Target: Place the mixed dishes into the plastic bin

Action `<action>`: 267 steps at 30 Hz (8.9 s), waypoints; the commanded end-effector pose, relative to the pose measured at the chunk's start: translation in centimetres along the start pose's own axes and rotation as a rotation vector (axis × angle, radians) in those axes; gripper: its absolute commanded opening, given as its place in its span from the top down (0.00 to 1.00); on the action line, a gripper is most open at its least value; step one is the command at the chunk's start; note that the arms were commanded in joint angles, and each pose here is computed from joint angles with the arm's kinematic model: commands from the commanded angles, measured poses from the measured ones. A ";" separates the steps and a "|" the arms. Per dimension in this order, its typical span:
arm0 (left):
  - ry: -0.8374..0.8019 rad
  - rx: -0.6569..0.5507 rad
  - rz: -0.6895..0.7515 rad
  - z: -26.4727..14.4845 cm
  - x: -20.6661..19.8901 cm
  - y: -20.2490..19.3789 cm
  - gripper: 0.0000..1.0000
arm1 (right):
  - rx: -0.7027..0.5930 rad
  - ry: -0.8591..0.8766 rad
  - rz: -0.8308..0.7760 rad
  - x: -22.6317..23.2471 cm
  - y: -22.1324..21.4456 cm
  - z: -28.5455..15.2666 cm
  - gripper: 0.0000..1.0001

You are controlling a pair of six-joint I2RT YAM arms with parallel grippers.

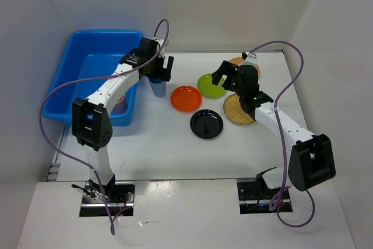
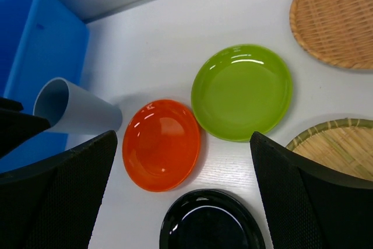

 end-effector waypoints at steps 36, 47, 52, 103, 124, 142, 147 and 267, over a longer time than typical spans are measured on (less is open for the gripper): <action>0.415 -0.098 -0.097 -17.3 2.2 1.7 1.00 | -0.005 0.062 0.021 -0.9 0.5 1.2 0.00; 0.454 -0.031 -0.225 -18.4 5.0 -5.6 0.96 | 0.061 0.086 -0.004 -1.0 -0.8 2.2 0.00; 0.452 -0.016 -0.233 -16.5 6.2 -6.4 0.96 | 0.073 0.086 -0.016 -0.9 -1.0 1.9 0.00; -0.164 -0.373 -0.029 -14.0 -0.3 1.0 0.00 | 0.091 -0.173 0.042 -5.6 -2.6 6.6 0.00; -0.096 0.021 -0.225 7.1 -4.7 -4.8 0.11 | 0.095 -0.127 0.024 -6.2 -1.1 4.4 0.00; -0.193 0.107 -0.258 12.0 -5.7 -8.7 0.36 | 0.091 -0.053 0.007 -4.8 -0.1 3.1 0.00; -0.217 0.102 -0.284 12.4 -5.7 -9.2 0.73 | 0.098 -0.059 0.007 -5.1 -0.3 3.1 0.00; 0.658 -0.368 -0.915 1.3 32.4 -10.4 0.01 | 0.181 -0.193 0.076 -9.3 1.1 13.9 0.07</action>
Point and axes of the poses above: each gripper's point midway between its finger pads, its own z axis out along the fingers, its own x axis along the line the jaws close on, y = z × x, the point moved 10 cm from there along -z, back along the fingers, and after that the axes turned 14 degrees about z, right-handed, at the moved point
